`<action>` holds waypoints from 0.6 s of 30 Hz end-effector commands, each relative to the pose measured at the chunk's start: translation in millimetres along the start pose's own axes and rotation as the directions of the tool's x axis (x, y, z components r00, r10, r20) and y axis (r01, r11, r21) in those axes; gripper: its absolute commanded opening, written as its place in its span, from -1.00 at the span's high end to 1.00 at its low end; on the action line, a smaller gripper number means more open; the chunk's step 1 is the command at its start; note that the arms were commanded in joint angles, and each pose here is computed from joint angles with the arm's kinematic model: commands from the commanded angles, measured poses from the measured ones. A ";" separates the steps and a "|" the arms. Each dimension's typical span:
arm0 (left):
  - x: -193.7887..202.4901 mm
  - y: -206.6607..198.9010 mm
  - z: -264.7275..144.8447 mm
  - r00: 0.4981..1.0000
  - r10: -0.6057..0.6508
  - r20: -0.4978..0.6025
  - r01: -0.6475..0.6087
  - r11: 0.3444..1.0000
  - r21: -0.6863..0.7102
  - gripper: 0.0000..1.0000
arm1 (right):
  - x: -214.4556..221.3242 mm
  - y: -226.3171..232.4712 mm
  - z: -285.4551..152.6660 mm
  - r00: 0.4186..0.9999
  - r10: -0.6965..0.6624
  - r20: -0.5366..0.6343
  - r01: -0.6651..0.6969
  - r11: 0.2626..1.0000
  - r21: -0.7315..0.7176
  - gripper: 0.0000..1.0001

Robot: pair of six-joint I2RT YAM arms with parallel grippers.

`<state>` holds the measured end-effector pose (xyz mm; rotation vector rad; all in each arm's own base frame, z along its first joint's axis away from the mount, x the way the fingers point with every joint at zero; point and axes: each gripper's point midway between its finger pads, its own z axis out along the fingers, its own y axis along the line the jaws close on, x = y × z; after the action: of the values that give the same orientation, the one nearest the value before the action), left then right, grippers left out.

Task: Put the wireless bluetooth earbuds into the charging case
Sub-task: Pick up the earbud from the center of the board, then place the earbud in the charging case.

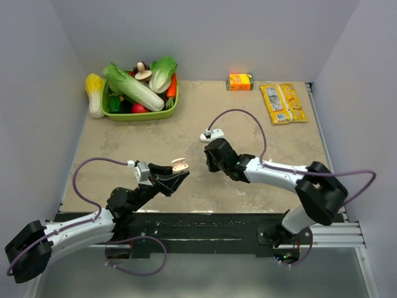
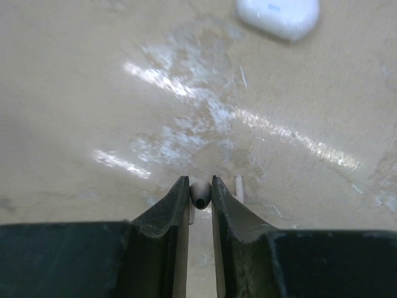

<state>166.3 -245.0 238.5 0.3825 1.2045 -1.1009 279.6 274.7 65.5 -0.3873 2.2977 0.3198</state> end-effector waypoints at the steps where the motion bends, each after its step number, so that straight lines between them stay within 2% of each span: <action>1: 37.1 12.9 -28.3 0.997 0.012 -0.071 -0.014 1.000 -0.026 1.00 | -70.7 18.8 -57.4 0.971 0.081 0.224 -0.053 0.990 -0.128 1.00; 7: 16.3 12.9 -15.0 1.000 0.022 -0.005 -0.022 0.999 -0.041 1.00 | -117.7 27.1 -132.0 0.878 0.174 0.446 -0.036 0.953 -0.301 1.00; 9: 6.2 11.3 -8.2 0.999 0.022 0.028 -0.021 0.999 -0.040 1.00 | -121.4 27.0 -146.7 0.855 0.173 0.490 -0.003 0.945 -0.327 1.00; 10: 3.9 11.3 -6.6 0.999 0.022 0.037 -0.021 0.999 -0.042 1.00 | -131.3 27.9 -164.1 0.821 0.198 0.535 0.008 0.933 -0.359 1.00; 12: -8.5 7.4 2.4 0.997 0.022 0.077 -0.019 0.999 -0.031 1.00 | -130.6 29.4 -173.5 0.803 0.193 0.564 0.046 0.923 -0.381 1.00; 13: -12.4 6.6 5.6 0.996 0.024 0.089 -0.021 0.999 -0.029 1.00 | -140.1 29.5 -189.4 0.766 0.216 0.606 0.061 0.913 -0.402 1.00; 15: -21.4 3.7 15.7 0.993 0.031 0.115 -0.029 0.999 -0.020 1.00 | -140.4 29.0 -198.2 0.733 0.211 0.647 0.101 0.906 -0.410 1.00; 17: -36.9 -4.0 27.6 0.986 0.040 0.159 -0.042 0.999 0.009 1.00 | -147.6 28.3 -218.3 0.664 0.247 0.706 0.132 0.890 -0.436 1.00; 18: -32.1 -3.7 32.8 0.988 0.050 0.144 -0.053 0.999 0.013 1.00 | -150.7 27.8 -224.7 0.640 0.260 0.723 0.140 0.886 -0.442 1.00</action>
<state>180.0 -252.7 224.1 0.3652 1.2470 -1.0664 233.8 254.5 283.4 -0.3041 1.5830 0.8309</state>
